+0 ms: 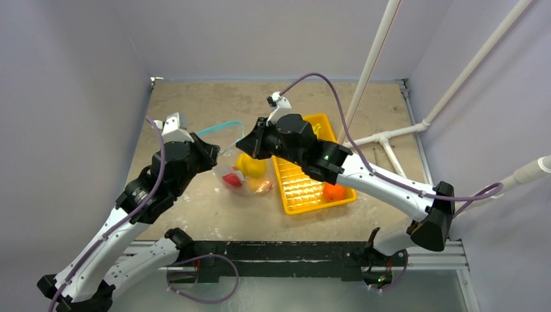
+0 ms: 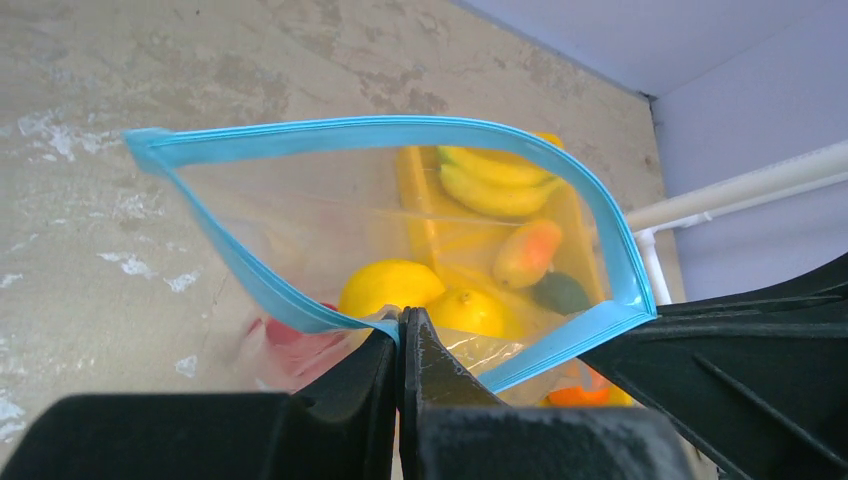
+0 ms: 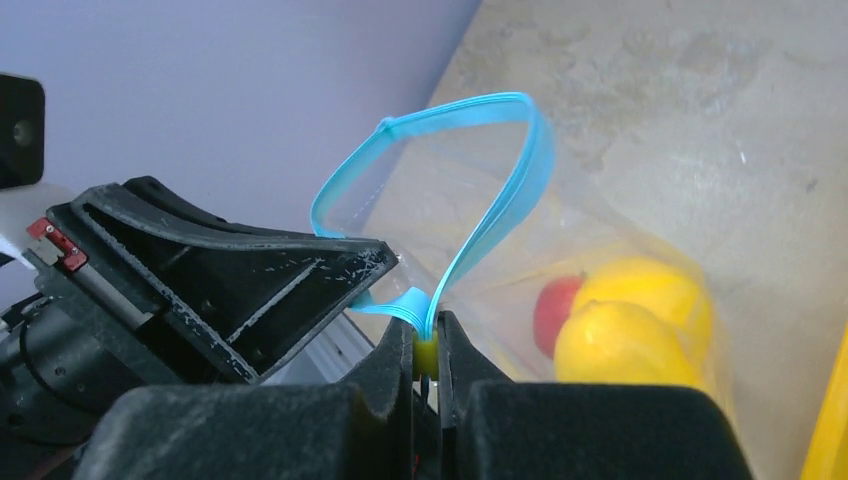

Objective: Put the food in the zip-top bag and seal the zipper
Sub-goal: Adjust the zipper food storage bag at the center of the board.

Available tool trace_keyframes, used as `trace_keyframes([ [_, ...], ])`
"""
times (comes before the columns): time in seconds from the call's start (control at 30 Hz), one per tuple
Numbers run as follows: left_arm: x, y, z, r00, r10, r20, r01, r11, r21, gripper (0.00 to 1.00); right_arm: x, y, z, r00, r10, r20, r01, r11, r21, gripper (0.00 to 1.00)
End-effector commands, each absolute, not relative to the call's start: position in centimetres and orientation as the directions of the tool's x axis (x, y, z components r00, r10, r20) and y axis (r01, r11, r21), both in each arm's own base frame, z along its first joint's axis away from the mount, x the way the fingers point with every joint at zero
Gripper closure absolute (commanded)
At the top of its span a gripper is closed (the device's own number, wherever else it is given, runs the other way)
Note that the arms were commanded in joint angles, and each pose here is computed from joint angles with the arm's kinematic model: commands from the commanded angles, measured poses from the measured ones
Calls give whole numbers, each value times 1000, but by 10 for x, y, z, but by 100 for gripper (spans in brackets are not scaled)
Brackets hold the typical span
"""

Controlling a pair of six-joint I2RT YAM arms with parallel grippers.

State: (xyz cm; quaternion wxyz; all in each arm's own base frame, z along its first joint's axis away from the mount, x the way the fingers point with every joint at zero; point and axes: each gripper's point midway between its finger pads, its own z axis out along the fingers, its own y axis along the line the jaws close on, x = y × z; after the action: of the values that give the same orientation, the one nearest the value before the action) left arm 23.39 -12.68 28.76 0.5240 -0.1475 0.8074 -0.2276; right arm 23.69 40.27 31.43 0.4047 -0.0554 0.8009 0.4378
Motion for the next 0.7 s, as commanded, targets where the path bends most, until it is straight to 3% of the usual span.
trace_keyframes([
  [0.0,236,-108,306,-335,-452,-827,-18,880,-474,100,241,402,328,-575,185,-797,-555,627,547,100],
  [0.2,227,-115,239,-439,-453,-776,-59,876,-478,100,204,409,188,-722,-60,-689,-562,632,534,100],
  [0.3,220,-127,201,-518,-461,-720,-63,861,-505,100,190,411,156,-744,-99,-661,-555,642,529,100],
  [0.43,221,-136,199,-536,-460,-707,-39,851,-524,100,198,418,188,-705,-51,-708,-566,642,517,100],
  [0.67,239,-135,271,-437,-432,-789,27,870,-492,100,229,419,309,-547,142,-825,-593,629,502,100],
])
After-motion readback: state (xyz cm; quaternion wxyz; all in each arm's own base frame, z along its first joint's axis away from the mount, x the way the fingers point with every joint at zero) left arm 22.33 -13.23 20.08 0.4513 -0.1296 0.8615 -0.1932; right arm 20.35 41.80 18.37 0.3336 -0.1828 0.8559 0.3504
